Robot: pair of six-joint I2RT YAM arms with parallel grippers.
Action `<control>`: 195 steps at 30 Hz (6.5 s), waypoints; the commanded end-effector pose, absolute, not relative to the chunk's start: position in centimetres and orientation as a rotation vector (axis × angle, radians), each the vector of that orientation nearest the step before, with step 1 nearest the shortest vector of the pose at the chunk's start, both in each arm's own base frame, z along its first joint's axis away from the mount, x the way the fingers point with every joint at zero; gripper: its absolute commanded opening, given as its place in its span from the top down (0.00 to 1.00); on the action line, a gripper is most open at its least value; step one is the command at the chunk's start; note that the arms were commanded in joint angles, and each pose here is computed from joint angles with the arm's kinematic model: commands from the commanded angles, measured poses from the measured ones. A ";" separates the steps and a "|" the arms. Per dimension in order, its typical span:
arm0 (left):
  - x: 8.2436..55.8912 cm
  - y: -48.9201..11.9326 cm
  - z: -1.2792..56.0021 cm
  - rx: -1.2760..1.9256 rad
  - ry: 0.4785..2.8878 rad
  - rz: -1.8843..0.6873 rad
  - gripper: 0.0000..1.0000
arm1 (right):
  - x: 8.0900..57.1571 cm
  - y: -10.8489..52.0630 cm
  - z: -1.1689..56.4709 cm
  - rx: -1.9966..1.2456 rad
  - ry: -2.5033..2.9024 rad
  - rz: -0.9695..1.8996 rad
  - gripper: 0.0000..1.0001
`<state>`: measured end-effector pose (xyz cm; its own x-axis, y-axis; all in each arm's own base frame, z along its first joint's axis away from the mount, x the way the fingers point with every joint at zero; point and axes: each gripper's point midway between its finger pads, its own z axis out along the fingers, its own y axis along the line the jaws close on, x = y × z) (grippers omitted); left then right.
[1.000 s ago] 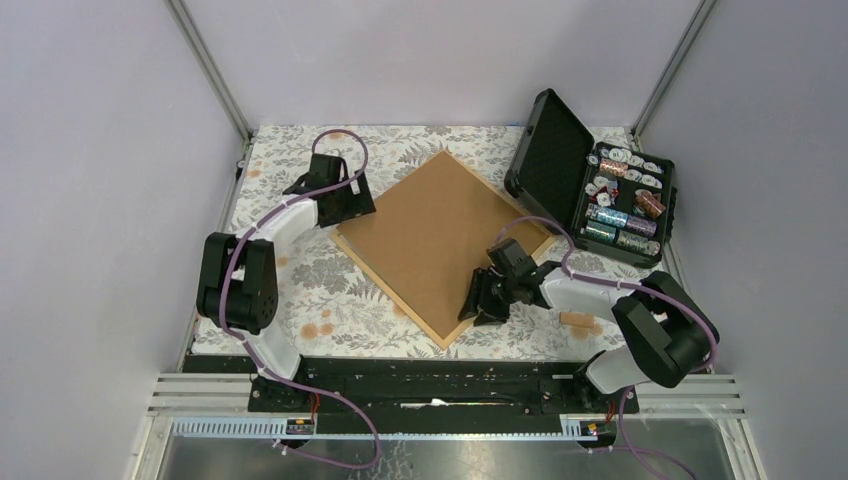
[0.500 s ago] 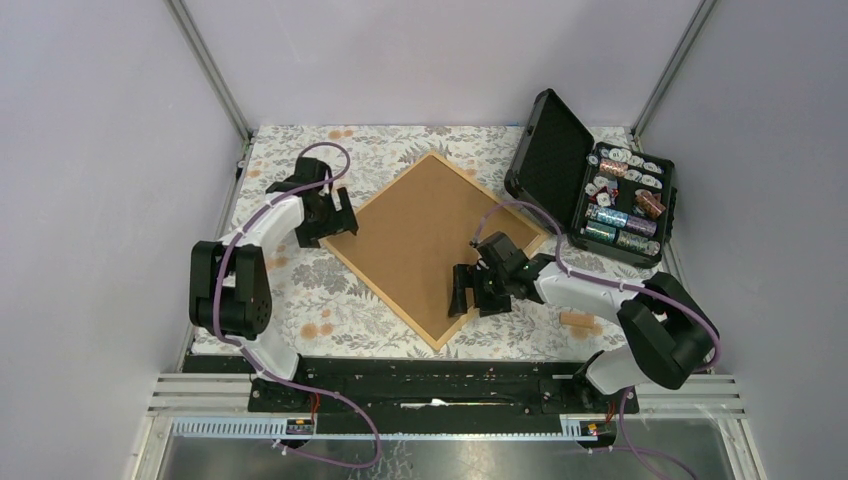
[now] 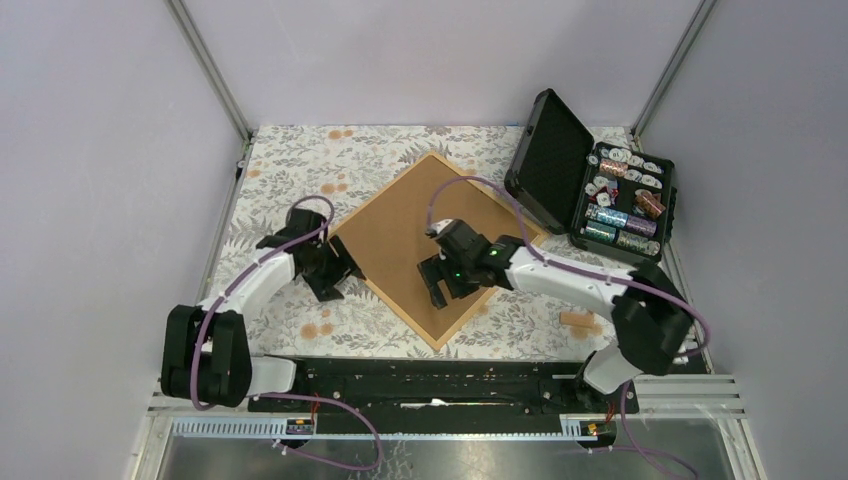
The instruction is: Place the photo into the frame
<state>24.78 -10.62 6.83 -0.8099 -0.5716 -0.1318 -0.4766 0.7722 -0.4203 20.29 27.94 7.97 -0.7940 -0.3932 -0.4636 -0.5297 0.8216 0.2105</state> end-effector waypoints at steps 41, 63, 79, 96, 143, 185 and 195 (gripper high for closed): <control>20.1 -15.3 0.3 -1.044 2.729 -0.804 0.48 | 21.4 37.6 4.3 -0.903 2.351 0.189 0.40; 15.8 -10.9 -4.7 -1.310 2.883 -0.264 0.60 | 23.7 33.8 3.6 -0.920 2.220 -0.189 0.37; 15.9 -10.8 -5.2 -1.306 2.904 -0.194 0.73 | 21.8 36.0 8.0 -1.052 2.130 0.106 0.18; 15.8 -10.8 -5.3 -1.313 2.914 -0.180 0.84 | 21.1 38.2 4.5 -1.145 2.150 0.125 0.19; 15.8 -11.0 -5.7 -1.273 2.952 -0.157 1.00 | 19.0 34.4 6.4 -1.049 2.268 0.195 0.19; 16.2 -11.5 -5.4 -1.156 3.000 -0.146 1.00 | 21.0 33.6 8.6 -0.913 2.214 0.031 0.15; 24.0 -11.7 5.3 -0.842 2.659 -0.470 0.16 | 20.6 33.8 7.9 -0.810 2.419 0.609 0.12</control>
<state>22.10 -15.07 3.06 -0.7892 -0.6140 -0.0153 -0.5489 0.7162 -0.4310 22.85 30.43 8.33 -0.6121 -0.4482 -0.6515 -0.5686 0.8220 -0.0314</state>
